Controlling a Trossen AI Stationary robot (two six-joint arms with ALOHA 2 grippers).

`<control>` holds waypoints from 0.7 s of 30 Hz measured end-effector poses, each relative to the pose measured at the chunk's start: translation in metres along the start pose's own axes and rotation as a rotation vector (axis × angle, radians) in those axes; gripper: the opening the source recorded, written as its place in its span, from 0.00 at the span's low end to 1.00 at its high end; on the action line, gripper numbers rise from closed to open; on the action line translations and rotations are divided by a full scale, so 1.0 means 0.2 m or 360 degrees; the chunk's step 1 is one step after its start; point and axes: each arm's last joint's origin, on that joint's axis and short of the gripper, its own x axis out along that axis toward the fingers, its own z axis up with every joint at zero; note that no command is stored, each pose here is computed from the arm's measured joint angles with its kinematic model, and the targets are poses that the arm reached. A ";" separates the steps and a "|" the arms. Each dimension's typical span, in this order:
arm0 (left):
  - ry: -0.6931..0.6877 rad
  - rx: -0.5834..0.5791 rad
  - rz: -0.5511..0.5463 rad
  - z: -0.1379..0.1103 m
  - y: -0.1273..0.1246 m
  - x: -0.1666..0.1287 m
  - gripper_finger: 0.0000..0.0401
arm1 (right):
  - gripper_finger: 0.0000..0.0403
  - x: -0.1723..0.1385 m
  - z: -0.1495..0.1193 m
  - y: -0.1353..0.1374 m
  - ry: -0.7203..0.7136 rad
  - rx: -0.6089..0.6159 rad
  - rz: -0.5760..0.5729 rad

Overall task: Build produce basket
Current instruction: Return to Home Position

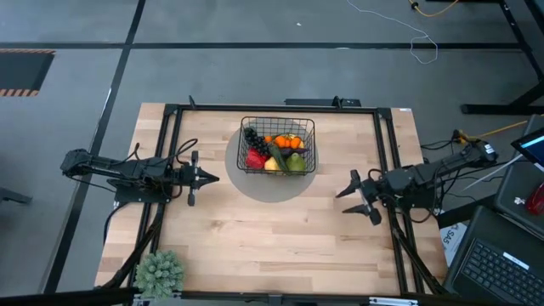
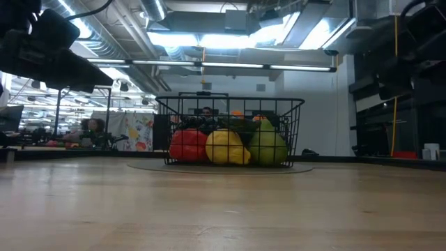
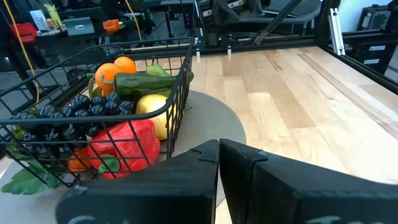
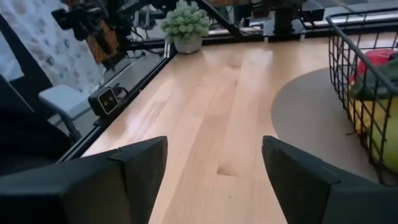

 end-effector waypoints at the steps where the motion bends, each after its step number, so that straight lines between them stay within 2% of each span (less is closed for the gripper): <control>1: 0.0000 0.0000 -0.0001 0.00 0.00 0.00 0.01 | 0.64 0.00 -0.01 0.00 -0.0014 0.0002 0.0011; 9: 0.0000 0.0000 0.0000 0.00 0.00 0.00 0.01 | 0.64 -0.04 -0.05 -0.02 -0.0077 0.0005 0.0064; 21: 0.0000 0.0000 -0.0001 0.00 0.00 0.00 0.01 | 0.64 -0.09 0.01 -0.04 -0.0314 -0.0257 0.0007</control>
